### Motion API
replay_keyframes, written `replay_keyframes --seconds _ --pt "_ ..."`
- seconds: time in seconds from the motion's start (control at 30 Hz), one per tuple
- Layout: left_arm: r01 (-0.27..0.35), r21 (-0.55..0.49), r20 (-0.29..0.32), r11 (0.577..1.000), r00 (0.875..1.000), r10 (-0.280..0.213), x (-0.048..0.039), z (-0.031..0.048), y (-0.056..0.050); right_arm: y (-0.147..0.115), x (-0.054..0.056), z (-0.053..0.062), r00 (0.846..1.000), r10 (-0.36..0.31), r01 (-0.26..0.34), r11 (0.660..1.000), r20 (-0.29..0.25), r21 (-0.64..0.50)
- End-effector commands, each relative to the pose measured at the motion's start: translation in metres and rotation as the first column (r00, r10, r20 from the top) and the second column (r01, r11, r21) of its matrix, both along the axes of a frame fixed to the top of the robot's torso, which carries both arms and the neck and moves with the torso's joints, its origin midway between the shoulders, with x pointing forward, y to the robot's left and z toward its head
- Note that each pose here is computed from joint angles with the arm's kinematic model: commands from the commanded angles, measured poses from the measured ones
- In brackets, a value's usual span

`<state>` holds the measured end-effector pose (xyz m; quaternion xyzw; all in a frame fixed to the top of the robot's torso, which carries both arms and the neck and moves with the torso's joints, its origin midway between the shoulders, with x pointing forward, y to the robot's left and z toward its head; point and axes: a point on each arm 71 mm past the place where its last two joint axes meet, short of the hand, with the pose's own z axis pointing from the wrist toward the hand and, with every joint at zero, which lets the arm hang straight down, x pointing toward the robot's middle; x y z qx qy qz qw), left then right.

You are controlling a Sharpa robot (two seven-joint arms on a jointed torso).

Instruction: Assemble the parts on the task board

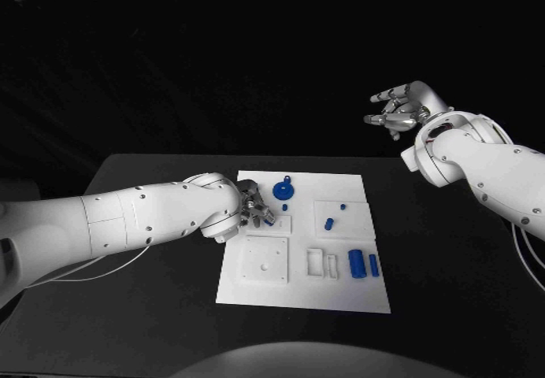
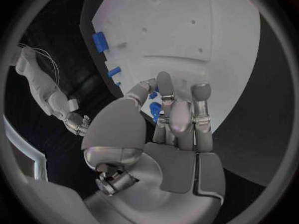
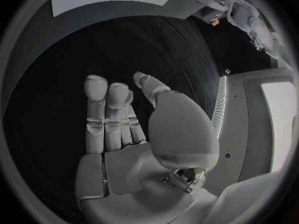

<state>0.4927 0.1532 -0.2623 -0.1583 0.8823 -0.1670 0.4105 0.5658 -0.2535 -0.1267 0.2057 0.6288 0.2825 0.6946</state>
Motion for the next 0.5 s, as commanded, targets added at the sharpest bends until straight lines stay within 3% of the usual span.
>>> replay_keyframes --seconds 0.03,0.5 --pt "0.014 -0.012 -0.041 1.000 0.999 -0.015 -0.0043 -0.0047 -0.0046 0.0011 0.0001 -0.0010 1.000 0.009 -0.009 1.000 -0.007 -0.013" --pt "0.008 -0.019 -0.071 1.000 0.997 -0.009 -0.0048 -0.0045 -0.0041 0.0009 0.0006 -0.0030 1.000 0.008 -0.008 1.000 -0.012 -0.014"
